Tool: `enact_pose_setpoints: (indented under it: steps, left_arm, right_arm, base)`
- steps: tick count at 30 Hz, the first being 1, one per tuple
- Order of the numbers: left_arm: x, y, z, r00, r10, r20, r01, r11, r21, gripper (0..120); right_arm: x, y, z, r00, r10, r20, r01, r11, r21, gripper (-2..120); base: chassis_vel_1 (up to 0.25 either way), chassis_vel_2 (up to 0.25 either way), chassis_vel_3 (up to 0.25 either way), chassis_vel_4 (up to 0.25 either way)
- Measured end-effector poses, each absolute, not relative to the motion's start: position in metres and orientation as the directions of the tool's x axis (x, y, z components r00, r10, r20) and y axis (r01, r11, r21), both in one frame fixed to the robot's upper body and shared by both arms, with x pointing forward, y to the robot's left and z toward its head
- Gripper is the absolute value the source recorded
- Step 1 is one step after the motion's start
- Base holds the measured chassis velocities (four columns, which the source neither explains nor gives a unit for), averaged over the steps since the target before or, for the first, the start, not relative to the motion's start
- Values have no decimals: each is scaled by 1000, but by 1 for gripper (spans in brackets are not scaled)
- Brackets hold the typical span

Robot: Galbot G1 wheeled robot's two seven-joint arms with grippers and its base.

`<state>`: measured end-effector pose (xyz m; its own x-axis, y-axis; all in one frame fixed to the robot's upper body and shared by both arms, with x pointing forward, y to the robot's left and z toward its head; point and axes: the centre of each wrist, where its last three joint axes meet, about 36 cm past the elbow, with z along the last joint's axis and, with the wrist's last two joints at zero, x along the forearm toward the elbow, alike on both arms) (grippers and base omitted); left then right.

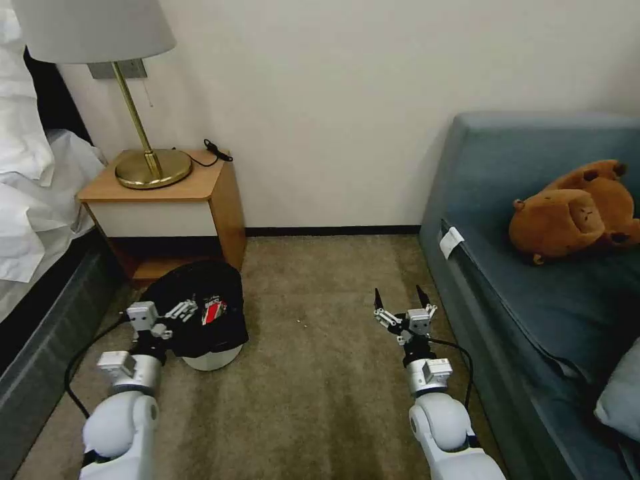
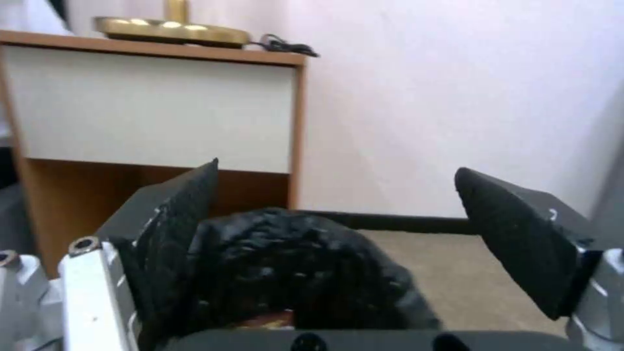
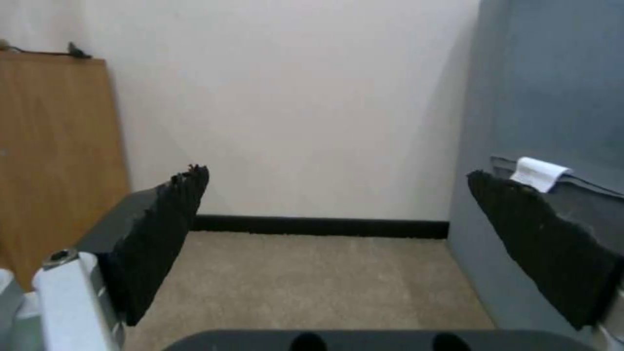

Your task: Pick up the trash bin, then pick up the garbage on the floor and place it into the trash bin.

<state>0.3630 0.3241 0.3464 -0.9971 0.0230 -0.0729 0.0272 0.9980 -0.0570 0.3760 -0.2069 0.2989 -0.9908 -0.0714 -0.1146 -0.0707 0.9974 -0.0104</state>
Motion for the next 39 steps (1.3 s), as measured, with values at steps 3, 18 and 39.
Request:
enact_pose_setpoints:
  steps: [3, 18, 39]
  left_arm:
    - [363, 316, 342, -997, 33, -66, 37, 998, -56, 98]
    - [346, 297, 321, -999, 49, -11, 50, 994, -94, 98]
    - [346, 295, 320, -999, 48, -8, 48, 994, -100, 98]
  right_arm:
    - [377, -208, 298, -991, -67, -113, -66, 998, -8, 100]
    - [389, -211, 291, -992, -60, -112, -59, 998, -14, 100]
    - [385, -213, 289, -990, -88, -110, -87, 996, -20, 100]
  base:
    - [0, 0, 0, 0]
    - [0, 0, 0, 0]
    - [0, 0, 0, 0]
